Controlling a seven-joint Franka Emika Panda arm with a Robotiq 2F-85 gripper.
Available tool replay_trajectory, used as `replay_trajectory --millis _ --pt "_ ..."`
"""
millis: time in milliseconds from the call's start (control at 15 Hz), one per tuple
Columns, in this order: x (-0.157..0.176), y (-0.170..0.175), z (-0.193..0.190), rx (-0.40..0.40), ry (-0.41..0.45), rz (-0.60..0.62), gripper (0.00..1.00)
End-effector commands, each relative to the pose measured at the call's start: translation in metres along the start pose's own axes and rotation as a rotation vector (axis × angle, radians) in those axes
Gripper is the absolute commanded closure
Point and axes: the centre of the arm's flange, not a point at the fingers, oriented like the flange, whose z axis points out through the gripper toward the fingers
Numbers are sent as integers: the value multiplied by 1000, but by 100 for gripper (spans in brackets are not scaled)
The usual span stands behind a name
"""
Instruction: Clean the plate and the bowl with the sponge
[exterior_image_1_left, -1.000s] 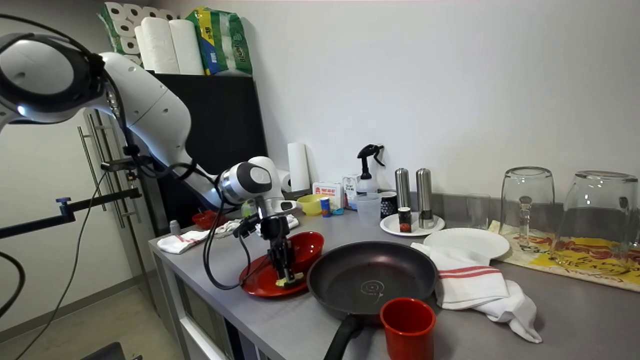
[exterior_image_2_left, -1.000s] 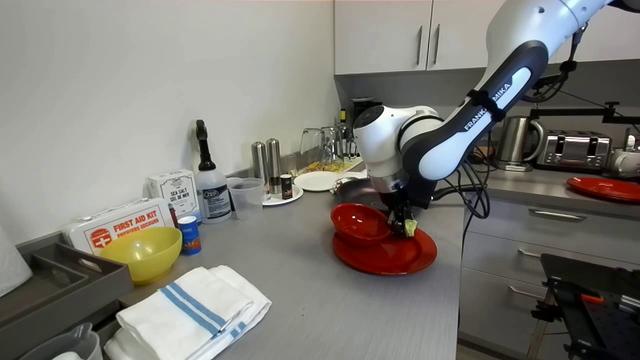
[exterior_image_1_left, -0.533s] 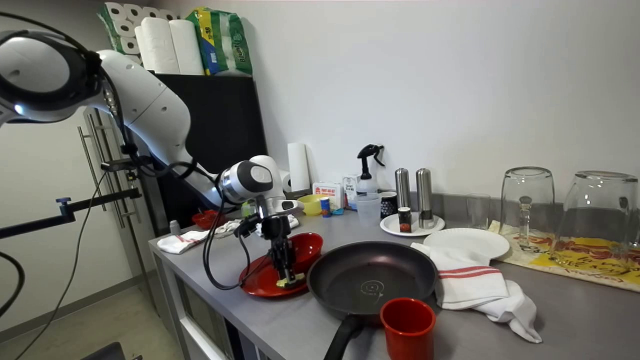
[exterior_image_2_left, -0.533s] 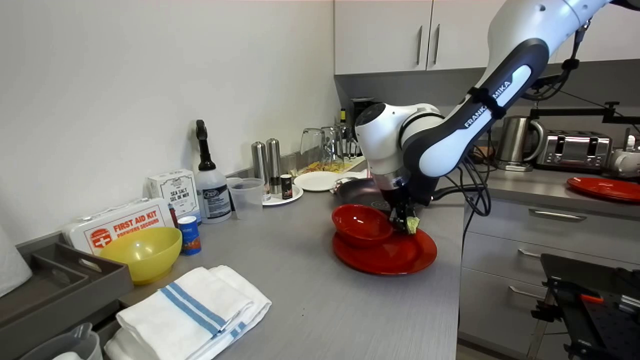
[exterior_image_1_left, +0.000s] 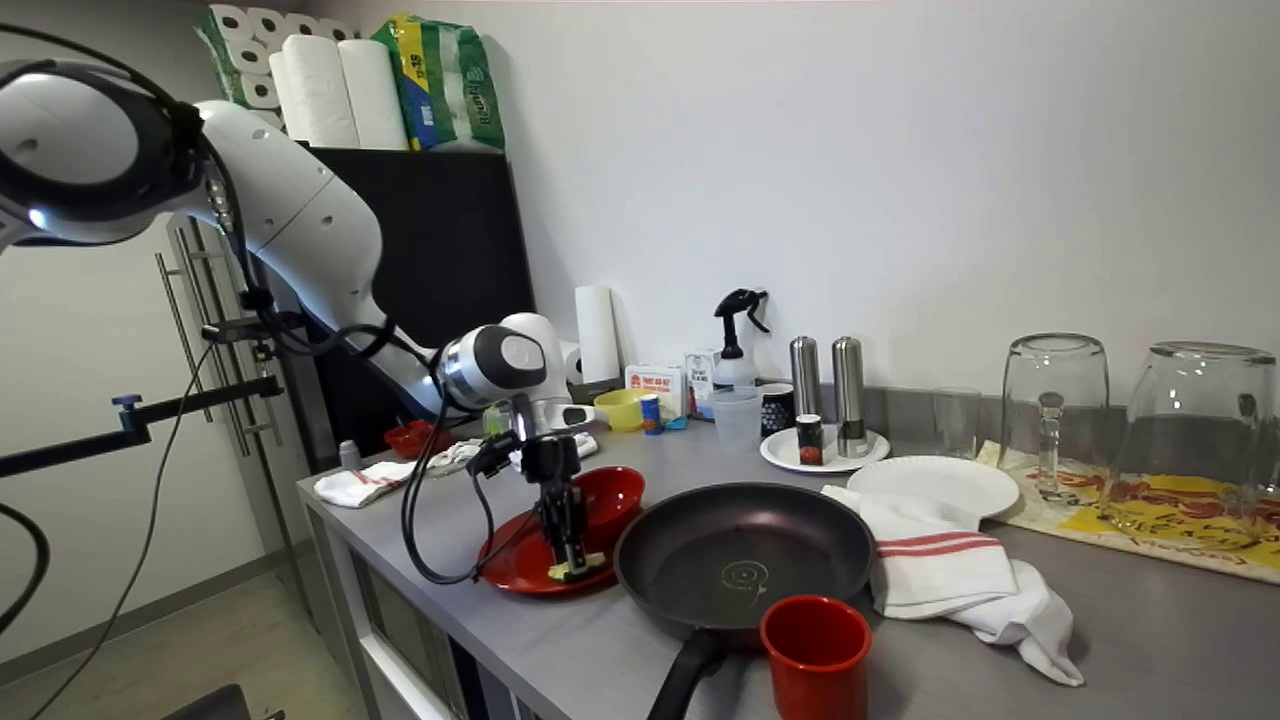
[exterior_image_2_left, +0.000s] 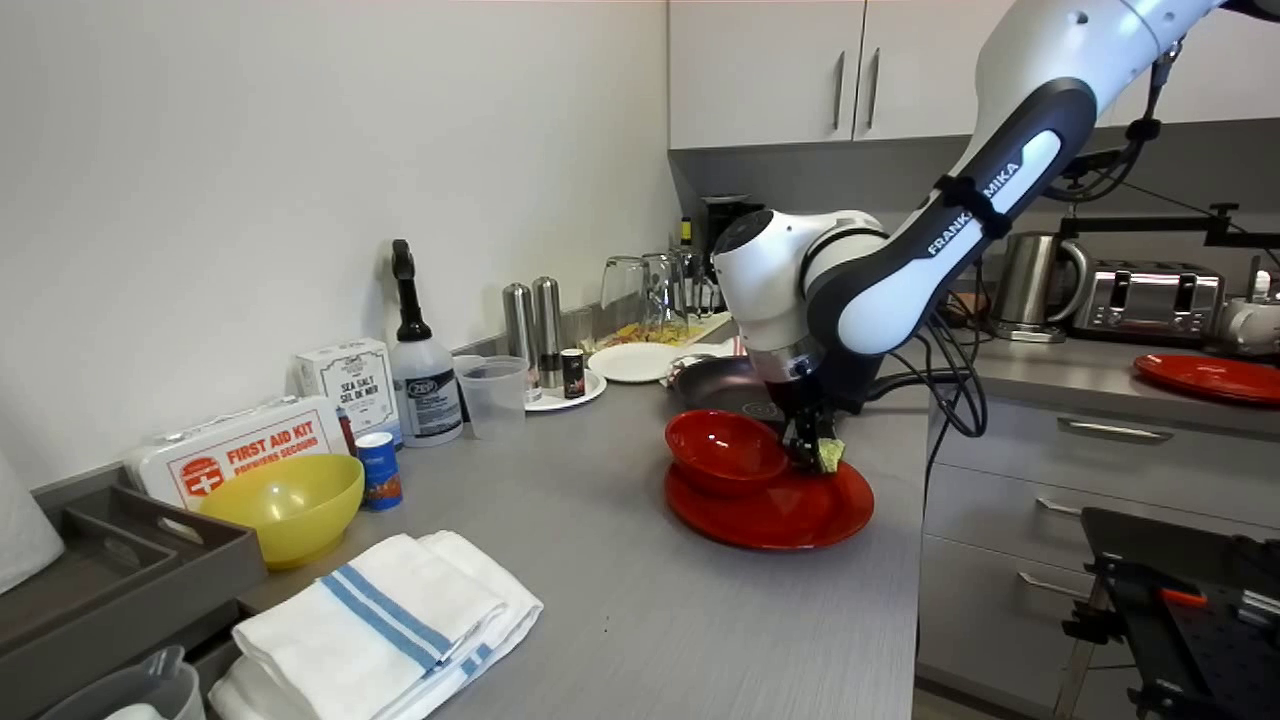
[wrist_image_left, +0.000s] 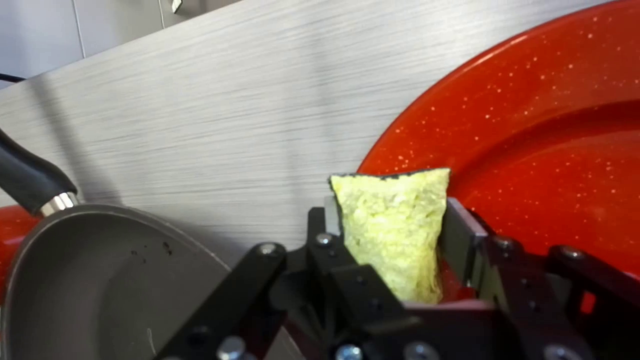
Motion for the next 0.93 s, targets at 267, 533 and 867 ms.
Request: replay_trajectory --millis 267,533,867 --pt "-18 2 -3 65 -42 10 75" --pt "-27 -1 -1 76 -53 9 75" --pt "-39 -6 1 88 -62 5 75"
